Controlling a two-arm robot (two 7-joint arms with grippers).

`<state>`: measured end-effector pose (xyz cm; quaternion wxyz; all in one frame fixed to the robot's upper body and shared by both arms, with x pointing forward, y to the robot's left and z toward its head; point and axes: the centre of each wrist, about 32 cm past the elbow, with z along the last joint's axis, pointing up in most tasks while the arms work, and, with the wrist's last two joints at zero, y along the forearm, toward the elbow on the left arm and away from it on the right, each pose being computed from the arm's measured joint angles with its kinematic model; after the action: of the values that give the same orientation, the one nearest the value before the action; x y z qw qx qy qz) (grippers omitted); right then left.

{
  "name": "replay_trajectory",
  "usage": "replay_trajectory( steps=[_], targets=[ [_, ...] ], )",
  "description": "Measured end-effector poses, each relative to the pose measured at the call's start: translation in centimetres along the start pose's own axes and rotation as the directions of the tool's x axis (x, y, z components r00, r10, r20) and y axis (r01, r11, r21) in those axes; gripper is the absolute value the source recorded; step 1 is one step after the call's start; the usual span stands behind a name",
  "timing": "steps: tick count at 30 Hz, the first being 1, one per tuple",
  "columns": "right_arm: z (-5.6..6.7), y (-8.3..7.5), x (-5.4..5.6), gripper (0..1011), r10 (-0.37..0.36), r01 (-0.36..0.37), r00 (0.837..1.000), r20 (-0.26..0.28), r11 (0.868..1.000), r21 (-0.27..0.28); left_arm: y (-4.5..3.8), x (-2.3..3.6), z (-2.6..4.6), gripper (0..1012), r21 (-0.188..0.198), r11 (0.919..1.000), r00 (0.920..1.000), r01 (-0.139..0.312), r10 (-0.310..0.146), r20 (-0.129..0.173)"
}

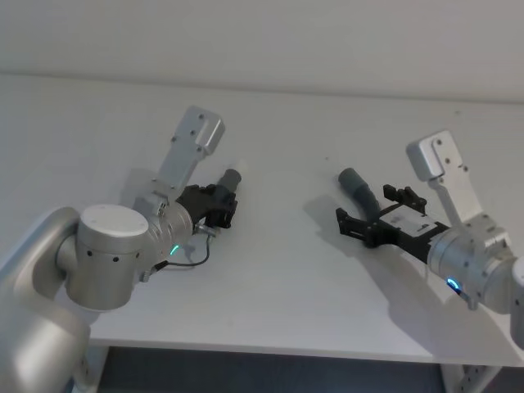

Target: Use both hands to pick up one end of the pipe from the table, align the ends, and insert them.

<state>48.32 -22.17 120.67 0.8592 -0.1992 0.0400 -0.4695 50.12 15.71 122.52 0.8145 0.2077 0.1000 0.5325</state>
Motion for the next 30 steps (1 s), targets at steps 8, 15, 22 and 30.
replay_trajectory(
  steps=[8, 15, 22, 30],
  targets=[
    [0.1, 0.8, -0.2, 1001, 0.001, -0.001, 1.0, -0.013, 1.0, -0.017, 0.0, 0.0, 0.0, 331, 0.0, 1.0, 1.0, 0.0, 0.0, 0.0],
    [0.2, 1.2, -0.2, 1001, 0.0, 0.0, 1.0, -0.022, 1.0, -0.027, 0.0, 0.0, 0.0, 331, 0.0, 1.0, 1.0, 0.0, 0.0, 0.0],
    [0.3, 1.7, -0.3, 1001, -0.003, 0.001, 0.999, -0.034, 0.999, -0.042, 0.0, 0.0, 0.0, 331, 0.0, 1.0, 1.0, 0.0, 0.0, 0.0],
    [0.4, 2.1, -0.3, 1001, -0.007, 0.005, 0.999, -0.044, 0.998, -0.056, 0.0, 0.0, 0.0, 331, 0.0, 1.0, 1.0, 0.0, 0.0, 0.0]
  ],
)
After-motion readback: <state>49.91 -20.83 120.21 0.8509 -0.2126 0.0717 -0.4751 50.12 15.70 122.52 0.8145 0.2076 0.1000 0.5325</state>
